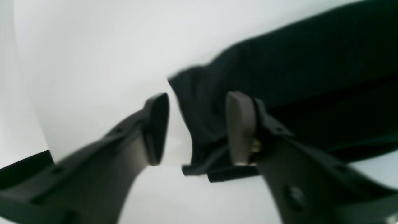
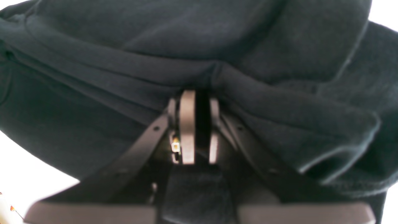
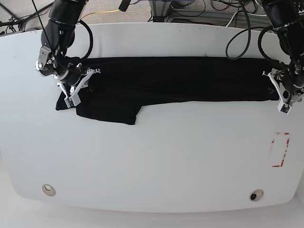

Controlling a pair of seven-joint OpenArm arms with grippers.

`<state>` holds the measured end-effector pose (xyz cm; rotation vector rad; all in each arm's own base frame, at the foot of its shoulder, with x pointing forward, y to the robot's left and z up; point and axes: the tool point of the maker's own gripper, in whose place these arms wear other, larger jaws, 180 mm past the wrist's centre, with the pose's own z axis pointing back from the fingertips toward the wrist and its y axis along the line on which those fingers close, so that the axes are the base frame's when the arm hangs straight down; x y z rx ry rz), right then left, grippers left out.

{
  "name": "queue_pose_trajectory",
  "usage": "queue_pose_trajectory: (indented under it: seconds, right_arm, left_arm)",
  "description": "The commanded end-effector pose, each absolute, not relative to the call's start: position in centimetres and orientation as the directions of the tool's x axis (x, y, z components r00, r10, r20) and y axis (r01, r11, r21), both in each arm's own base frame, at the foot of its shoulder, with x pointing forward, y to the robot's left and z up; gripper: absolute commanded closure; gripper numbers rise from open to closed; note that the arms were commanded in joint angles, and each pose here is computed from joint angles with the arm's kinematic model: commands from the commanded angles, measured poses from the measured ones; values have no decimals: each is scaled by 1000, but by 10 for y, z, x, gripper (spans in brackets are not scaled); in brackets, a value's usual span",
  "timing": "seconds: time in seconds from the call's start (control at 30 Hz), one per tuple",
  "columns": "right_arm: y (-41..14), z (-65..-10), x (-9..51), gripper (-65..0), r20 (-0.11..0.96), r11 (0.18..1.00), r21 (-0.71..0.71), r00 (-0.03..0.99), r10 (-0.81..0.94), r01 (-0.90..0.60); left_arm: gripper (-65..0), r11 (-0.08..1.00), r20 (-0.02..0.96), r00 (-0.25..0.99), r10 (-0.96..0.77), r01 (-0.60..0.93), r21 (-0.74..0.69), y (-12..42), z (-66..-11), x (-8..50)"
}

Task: Fold the T-shirt properly
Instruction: 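Pull the folded shirt edge taut with both grippers, then drag the shirt end with the right gripper to straighten the strip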

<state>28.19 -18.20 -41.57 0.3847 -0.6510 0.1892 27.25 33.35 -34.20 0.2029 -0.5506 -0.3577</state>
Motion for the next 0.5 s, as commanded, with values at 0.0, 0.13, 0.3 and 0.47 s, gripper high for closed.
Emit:
queue_pose_trajectory:
  seconds: [0.0, 0.13, 0.3, 0.47]
  right_arm:
    - [-187, -416, 281, -55, 609, 918, 266, 790, 76, -293]
    - [-186, -416, 281, -55, 609, 917, 268, 790, 77, -296]
    - [-186, -416, 281, -55, 609, 917, 268, 790, 77, -296]
    - [-187, -416, 281, -55, 610, 918, 268, 789, 73, -292]
  left_arm:
    - [-393, 901, 473, 777, -415, 278, 333, 347, -326, 276]
    - [-394, 899, 443, 795, -414, 282, 335, 351, -327, 270]
    - [-394, 927, 522, 775, -357, 227, 298, 360, -294, 278]
    - [-394, 960, 586, 766, -263, 149, 236, 374, -283, 291]
